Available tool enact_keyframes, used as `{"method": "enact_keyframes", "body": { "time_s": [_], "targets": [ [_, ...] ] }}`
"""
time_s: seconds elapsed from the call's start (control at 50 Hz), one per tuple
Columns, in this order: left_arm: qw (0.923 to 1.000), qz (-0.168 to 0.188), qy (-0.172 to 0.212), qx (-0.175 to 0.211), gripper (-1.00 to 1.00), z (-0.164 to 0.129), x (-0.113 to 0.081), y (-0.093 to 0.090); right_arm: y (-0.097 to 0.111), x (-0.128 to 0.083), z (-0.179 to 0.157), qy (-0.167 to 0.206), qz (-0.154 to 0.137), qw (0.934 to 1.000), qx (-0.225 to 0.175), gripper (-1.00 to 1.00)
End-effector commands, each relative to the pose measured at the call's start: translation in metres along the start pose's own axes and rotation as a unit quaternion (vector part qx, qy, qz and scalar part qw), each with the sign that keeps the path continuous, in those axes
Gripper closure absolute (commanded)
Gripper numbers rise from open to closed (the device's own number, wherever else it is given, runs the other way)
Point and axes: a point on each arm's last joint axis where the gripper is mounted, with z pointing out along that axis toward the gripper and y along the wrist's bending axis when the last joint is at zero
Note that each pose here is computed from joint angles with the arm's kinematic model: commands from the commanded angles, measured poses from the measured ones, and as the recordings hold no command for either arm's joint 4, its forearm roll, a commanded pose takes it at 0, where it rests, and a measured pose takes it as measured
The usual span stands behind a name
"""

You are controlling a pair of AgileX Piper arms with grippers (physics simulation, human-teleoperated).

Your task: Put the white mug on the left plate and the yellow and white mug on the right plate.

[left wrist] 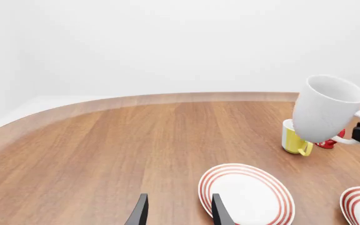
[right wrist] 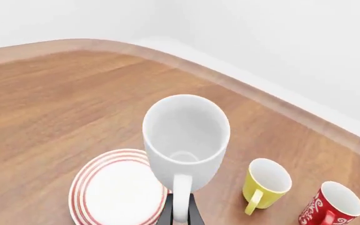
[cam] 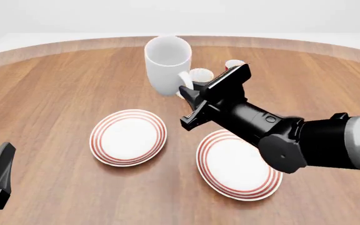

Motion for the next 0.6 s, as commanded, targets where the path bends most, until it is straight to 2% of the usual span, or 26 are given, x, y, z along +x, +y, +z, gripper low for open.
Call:
{"method": "enact_keyframes", "body": {
  "time_s": [0.02,0.1,0.6],
  "targets": [
    [1.0,0.0,0.0,0.0,-1.0,0.0,0.0,0.0,0.013,0.001,0.014,-0.003,0.004,0.9998,-0.019,1.0],
    [1.0,0.0,0.0,0.0,-1.0,0.0,0.0,0.0,0.021,-0.001,0.015,-0.006,0.009,0.9995,-0.03,1.0],
    [1.0,0.0,0.0,0.0,-1.0,0.0,0.0,0.0,0.05,0.023,0.03,0.021,0.011,0.9974,-0.069,1.0]
  ]
}}
